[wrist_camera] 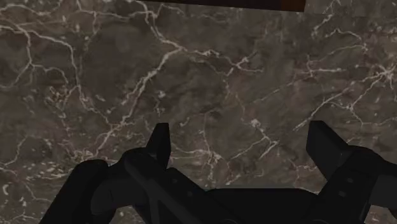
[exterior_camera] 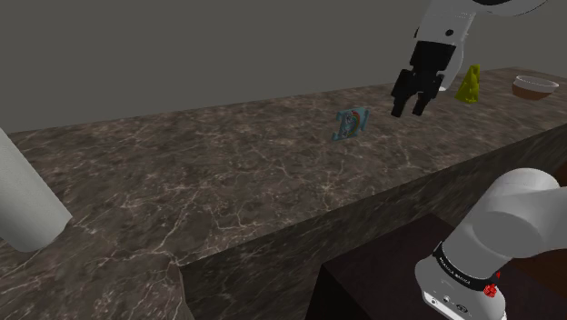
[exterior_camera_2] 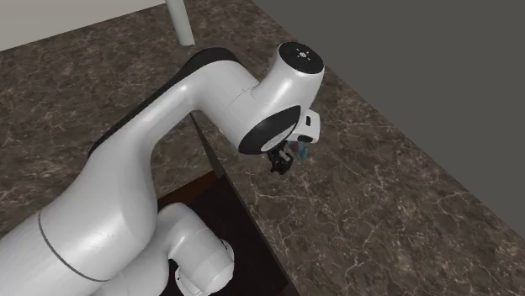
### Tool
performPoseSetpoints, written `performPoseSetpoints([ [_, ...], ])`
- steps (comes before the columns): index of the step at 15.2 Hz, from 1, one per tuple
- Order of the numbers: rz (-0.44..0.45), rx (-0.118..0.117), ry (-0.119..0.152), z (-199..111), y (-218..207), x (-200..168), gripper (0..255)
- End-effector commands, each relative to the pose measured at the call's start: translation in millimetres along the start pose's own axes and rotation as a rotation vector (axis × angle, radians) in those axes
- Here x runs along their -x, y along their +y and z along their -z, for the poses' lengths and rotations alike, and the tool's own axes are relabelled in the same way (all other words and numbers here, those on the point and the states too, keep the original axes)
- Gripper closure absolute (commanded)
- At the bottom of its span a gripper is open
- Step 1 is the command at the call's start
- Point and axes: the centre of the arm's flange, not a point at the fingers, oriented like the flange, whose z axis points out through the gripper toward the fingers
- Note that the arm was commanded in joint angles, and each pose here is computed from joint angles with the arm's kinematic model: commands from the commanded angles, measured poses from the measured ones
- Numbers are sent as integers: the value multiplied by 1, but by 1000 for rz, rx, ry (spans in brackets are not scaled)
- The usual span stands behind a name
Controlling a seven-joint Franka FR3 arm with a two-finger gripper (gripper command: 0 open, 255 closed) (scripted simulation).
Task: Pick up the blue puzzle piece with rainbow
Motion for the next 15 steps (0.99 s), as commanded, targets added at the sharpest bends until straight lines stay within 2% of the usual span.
performPoseSetpoints([
  [1,0,0,0,0,0,0,0],
  [6,649,61,-25,-4,17,-60,0],
  [12,1429,135,-56,-12,-15,-126,0],
  [13,1500,142,-59,-13,-20,-131,0],
  [15,1500,142,-59,-23,-18,-132,0],
])
